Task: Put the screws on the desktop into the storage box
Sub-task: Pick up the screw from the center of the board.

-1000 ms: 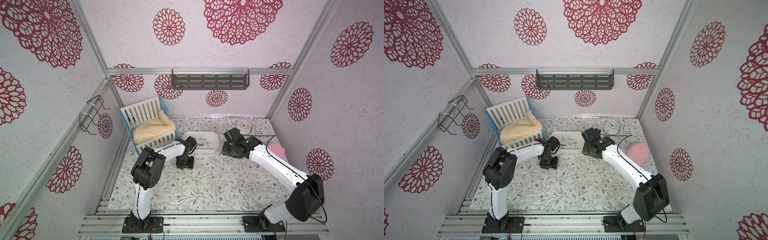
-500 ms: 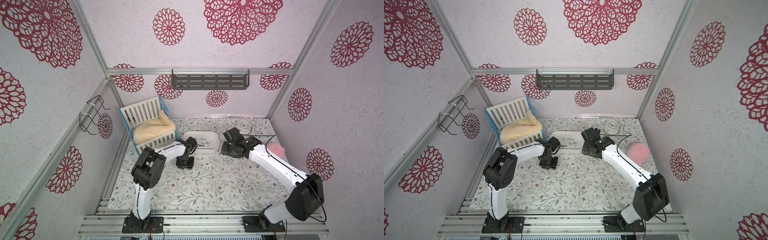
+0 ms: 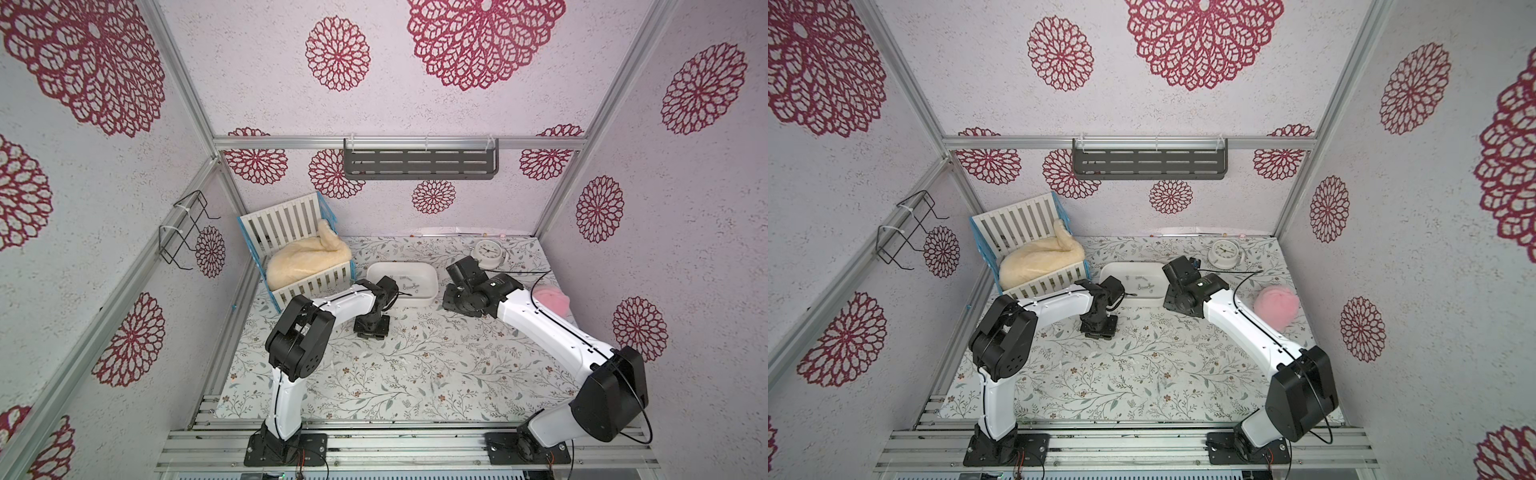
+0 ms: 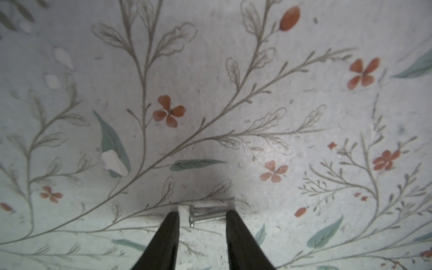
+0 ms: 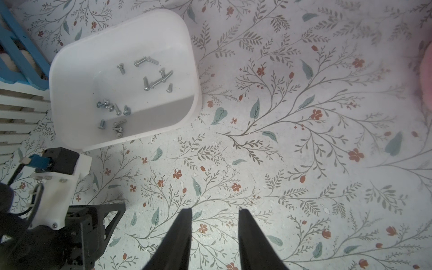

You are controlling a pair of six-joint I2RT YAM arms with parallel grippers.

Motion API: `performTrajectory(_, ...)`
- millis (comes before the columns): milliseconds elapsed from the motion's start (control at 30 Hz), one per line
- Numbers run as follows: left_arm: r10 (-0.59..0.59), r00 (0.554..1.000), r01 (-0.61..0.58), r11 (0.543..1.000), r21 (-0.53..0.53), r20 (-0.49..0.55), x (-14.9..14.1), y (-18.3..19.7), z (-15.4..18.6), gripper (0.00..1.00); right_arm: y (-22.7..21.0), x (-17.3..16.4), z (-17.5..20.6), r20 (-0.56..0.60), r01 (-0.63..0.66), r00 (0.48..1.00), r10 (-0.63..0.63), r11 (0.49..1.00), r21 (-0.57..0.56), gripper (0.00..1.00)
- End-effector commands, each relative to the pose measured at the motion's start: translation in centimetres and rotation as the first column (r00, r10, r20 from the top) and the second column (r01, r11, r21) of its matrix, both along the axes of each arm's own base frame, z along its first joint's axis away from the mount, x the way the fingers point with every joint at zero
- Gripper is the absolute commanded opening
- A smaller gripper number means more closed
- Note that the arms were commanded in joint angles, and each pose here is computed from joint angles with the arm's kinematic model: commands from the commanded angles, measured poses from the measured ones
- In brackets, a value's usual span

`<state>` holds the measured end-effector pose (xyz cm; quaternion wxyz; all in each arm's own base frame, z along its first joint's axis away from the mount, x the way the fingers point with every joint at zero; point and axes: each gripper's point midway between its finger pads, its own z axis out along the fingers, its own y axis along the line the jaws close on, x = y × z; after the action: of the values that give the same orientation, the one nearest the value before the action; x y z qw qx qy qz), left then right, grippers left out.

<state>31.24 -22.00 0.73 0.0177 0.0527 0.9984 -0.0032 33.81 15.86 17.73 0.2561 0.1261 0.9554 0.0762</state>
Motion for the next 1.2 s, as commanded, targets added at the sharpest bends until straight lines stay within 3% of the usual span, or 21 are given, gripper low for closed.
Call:
performTrajectory(0, -0.020, 0.996, 0.023, 0.999, 0.026, -0.081, -2.1, -0.7, -3.2, 0.36, 0.0, 0.5, 0.7, 0.028, 0.016, 0.999, -0.017, 1.000, 0.026, 0.37)
performTrajectory(733, -0.024, 0.997, 0.028, 0.998, 0.056, -0.069, -2.0, -0.3, -3.1, 0.25, 0.0, 0.3, 0.6, 0.030, 0.016, 0.999, -0.017, 0.999, 0.031, 0.37)
performTrajectory(1167, -0.032, 0.999, 0.032, 0.999, 0.042, -0.019, -2.2, -0.1, 0.2, 0.25, 0.0, 0.3, 0.9, 0.035, 0.017, 0.999, -0.018, 0.999, 0.038, 0.37)
